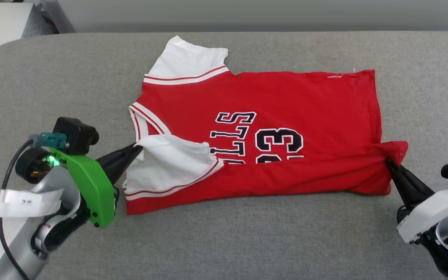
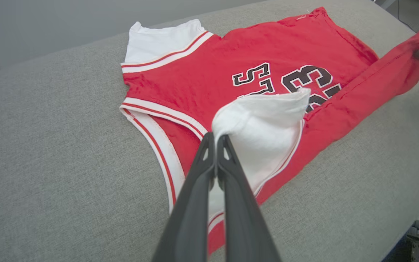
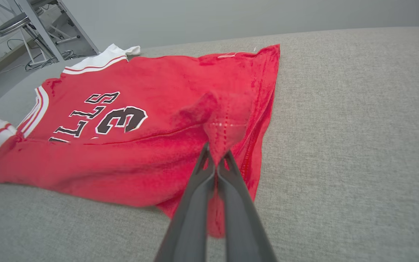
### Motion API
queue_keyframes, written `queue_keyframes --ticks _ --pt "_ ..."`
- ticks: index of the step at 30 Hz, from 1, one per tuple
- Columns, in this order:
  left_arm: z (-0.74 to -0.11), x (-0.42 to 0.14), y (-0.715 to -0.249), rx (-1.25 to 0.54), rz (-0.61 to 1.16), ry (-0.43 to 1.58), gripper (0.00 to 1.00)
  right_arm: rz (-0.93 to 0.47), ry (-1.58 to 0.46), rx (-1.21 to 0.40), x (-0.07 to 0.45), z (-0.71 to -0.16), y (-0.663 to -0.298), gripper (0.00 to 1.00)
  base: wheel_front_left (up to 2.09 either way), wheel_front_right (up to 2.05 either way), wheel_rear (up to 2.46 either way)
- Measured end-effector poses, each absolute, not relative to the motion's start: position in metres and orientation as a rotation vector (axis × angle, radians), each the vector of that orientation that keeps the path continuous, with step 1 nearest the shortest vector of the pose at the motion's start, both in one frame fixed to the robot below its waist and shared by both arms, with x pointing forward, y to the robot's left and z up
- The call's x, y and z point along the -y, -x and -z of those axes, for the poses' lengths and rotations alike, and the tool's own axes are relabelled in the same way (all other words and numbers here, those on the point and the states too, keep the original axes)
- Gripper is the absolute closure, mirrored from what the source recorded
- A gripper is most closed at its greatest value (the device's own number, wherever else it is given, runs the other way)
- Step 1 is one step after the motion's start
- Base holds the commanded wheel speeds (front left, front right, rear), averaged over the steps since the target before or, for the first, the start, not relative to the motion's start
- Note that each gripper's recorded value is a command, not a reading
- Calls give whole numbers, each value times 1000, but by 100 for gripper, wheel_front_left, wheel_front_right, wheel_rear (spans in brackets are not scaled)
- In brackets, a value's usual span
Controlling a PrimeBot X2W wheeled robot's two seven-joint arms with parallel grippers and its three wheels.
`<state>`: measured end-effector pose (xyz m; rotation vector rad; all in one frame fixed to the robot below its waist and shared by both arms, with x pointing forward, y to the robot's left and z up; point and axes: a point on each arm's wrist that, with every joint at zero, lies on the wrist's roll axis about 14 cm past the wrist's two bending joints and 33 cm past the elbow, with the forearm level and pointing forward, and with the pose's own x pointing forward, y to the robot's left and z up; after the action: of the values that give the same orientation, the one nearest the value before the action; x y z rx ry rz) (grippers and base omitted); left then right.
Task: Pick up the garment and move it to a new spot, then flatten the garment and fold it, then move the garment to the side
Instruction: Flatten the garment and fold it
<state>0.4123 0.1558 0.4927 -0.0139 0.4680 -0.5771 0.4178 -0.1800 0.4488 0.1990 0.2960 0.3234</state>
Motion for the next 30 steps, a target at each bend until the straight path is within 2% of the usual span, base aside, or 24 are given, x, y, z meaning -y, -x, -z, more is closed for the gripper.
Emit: queue_keyframes --ticks 9,15,16,17,18,30 --pt "-445 -162 -451 -587 559 -76 100 -307 -168 -425 184 -414 -431 100 0 0 0" --pt "-430 -165 -468 -598 530 -83 100 -299 -157 -461 186 -403 -433 100 0 0 0" --pt "-425 -164 -466 -619 533 -84 62 -298 -155 -468 186 -401 -433 58 0 0 0" --pt "-420 -162 -463 -640 539 -85 7 -296 -154 -474 187 -399 -434 0 0 0 0" --pt "-416 -161 -461 -652 542 -83 0 -295 -153 -479 187 -398 -434 0 0 0 0" --pt "-443 -167 -477 -445 416 -15 0 -310 -89 -449 187 -419 -434 0 0 0 0"
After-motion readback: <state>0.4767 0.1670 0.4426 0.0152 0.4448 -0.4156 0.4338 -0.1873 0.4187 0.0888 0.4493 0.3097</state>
